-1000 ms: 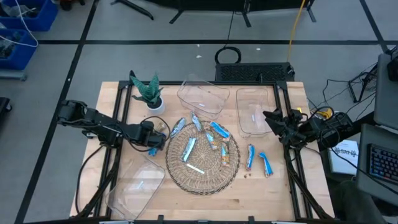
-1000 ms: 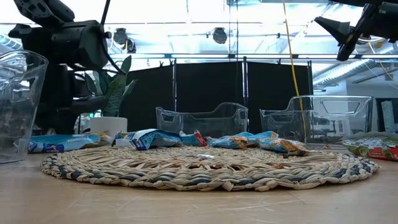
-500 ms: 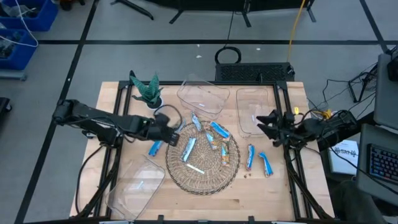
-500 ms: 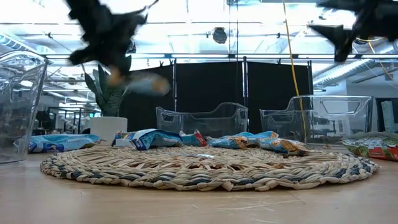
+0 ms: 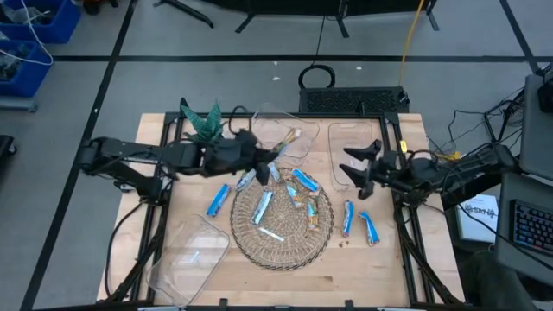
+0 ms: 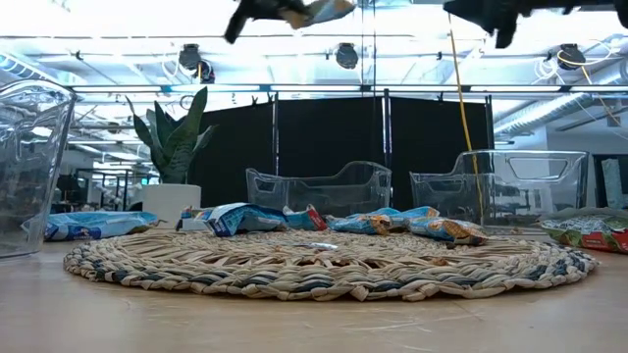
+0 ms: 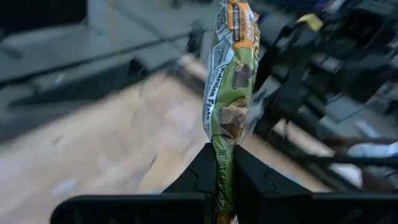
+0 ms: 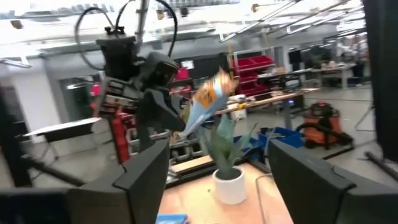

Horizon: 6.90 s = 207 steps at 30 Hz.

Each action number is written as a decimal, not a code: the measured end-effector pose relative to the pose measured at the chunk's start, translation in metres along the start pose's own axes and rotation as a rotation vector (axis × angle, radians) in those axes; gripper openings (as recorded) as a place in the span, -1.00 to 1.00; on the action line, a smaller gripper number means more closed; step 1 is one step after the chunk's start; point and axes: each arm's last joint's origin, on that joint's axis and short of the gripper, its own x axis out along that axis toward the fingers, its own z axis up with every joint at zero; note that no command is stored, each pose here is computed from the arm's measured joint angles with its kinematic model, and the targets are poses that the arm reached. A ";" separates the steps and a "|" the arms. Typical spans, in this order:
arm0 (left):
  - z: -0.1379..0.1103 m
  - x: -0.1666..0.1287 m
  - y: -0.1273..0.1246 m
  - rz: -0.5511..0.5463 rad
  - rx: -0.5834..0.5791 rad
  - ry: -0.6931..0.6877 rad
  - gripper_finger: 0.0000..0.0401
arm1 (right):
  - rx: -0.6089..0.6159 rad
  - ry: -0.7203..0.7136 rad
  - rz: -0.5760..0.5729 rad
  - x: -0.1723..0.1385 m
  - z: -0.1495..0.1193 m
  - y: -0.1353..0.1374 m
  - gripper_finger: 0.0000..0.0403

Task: Pick and place Granola Bars by type
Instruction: Put the top left yellow granola bar into the top right transparent bin, then put the left yellow granola bar into the top right transparent bin

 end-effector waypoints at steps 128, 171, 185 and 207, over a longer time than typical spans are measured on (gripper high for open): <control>0.016 0.091 0.005 -0.253 0.724 0.012 -0.99 | -0.020 0.474 -0.020 0.023 -0.032 -0.060 0.09; 0.038 0.104 0.002 -0.387 0.244 -0.263 -1.00 | 0.126 0.086 0.151 0.096 -0.015 -0.040 -0.21; 0.052 0.094 0.002 -0.417 0.240 -0.313 -0.55 | 0.093 0.280 0.098 0.082 -0.010 -0.040 -0.96; -0.062 0.125 0.017 -0.179 0.285 0.505 0.61 | 0.136 1.065 -0.353 0.011 -0.068 -0.130 -0.98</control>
